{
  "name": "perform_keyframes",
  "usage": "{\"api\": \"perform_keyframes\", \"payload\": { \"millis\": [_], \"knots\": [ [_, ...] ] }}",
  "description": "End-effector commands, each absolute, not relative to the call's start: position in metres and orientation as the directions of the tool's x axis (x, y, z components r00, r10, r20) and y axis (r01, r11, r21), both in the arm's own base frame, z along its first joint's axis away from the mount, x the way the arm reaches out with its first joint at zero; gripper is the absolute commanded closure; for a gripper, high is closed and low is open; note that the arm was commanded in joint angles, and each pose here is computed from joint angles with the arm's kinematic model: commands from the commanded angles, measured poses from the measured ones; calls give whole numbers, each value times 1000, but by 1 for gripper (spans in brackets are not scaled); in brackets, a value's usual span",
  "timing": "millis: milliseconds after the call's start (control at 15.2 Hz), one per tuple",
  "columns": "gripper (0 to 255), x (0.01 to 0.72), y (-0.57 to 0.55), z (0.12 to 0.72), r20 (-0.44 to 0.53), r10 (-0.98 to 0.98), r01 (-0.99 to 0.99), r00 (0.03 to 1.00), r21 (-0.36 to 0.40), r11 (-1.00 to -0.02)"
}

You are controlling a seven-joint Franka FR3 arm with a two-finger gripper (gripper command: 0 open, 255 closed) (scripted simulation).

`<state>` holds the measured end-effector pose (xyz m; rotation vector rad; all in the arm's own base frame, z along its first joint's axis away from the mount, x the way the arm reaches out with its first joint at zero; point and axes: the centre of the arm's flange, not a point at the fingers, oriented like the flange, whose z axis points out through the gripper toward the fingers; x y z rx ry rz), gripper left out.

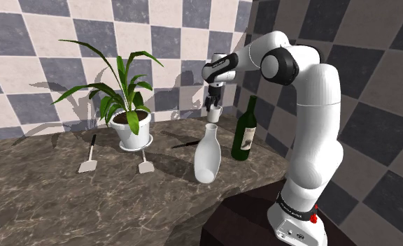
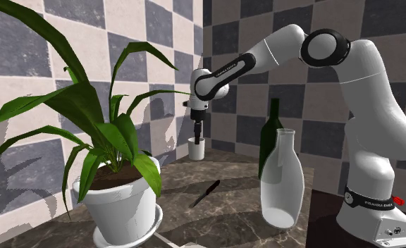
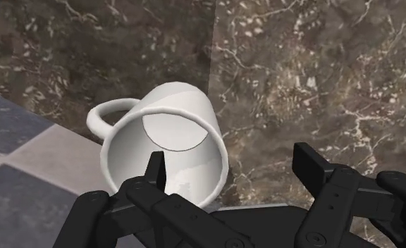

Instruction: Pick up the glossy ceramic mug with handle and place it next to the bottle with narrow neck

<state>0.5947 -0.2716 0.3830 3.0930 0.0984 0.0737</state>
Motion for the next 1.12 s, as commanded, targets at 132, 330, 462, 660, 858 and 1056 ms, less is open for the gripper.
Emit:
{"api": "perform_keyframes", "payload": {
  "millis": [132, 330, 462, 660, 858, 1056],
  "knots": [
    [0, 598, -276, 363, 47, 64, 62, 997, 49, -997],
    [0, 598, -277, 349, 47, 64, 62, 997, 49, -997],
    [0, 598, -277, 349, 47, 64, 62, 997, 49, -997],
    [0, 598, -277, 349, 47, 64, 62, 997, 49, -997],
    [255, 598, -277, 349, 47, 64, 62, 997, 49, -997],
    [255, 598, -277, 349, 47, 64, 62, 997, 49, -997]
  ]
}}
